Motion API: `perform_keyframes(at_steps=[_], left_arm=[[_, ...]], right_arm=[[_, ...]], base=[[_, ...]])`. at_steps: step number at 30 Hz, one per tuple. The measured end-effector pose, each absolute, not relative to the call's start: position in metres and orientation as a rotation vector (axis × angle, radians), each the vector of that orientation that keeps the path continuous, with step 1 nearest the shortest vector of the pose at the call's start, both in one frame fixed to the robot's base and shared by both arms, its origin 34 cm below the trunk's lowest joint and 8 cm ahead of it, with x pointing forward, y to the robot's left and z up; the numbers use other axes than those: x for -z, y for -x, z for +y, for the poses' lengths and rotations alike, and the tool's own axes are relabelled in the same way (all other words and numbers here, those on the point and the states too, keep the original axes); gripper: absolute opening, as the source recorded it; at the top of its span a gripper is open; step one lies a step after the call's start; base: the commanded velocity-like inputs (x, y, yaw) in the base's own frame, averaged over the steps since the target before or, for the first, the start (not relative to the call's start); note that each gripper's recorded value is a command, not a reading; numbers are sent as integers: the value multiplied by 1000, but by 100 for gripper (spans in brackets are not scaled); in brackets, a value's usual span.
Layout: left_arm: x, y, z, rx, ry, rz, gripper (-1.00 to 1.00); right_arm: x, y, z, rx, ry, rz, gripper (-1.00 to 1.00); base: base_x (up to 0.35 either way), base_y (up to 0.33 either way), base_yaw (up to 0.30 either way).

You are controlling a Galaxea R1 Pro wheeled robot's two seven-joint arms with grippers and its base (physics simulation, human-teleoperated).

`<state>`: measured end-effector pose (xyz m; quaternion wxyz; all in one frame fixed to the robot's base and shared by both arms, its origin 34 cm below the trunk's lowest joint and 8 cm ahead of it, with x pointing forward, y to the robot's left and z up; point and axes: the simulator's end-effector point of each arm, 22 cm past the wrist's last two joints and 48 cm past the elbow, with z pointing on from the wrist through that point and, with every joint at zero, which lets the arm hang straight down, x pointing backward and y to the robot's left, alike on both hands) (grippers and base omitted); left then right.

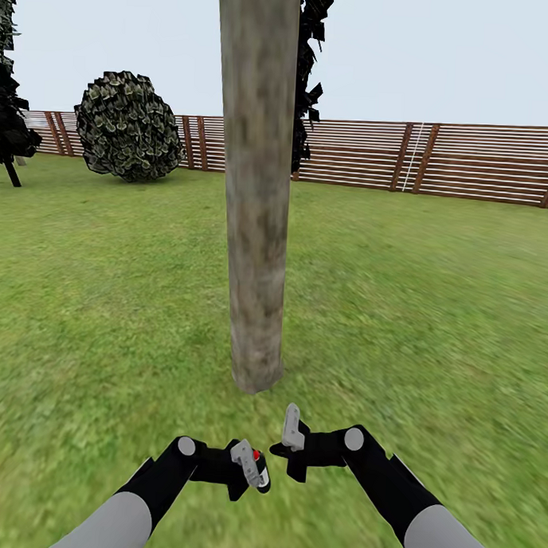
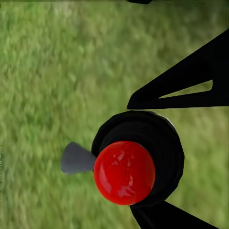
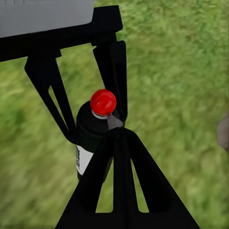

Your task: In the garden, pick up the pesticide atomizer on the floor and spray pesticide onto both trees until each tree trunk is fully covered.

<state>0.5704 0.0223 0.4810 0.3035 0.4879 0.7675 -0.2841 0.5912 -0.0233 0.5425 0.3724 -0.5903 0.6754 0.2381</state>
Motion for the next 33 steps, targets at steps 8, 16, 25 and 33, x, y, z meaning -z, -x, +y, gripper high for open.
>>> perform_keyframes(at_steps=[8, 16, 25, 33], left_arm=[[-484, -570, 18, 760, -1299, 2010, -100], [-490, -572, 11, 790, -1261, 1995, -100], [-493, -573, 9, 809, -1236, 1991, -100], [-496, -560, 5, 877, -1272, 1980, -100]], right_arm=[[-544, -591, -20, -615, 1511, 1727, -100], [-544, -591, -19, -616, 1511, 1725, -100], [-544, -591, -19, -616, 1511, 1725, -100], [-544, -591, -19, -616, 1511, 1724, -100]], base=[[0, 0, 0], [0, 0, 0], [0, 0, 0], [0, 0, 0]])
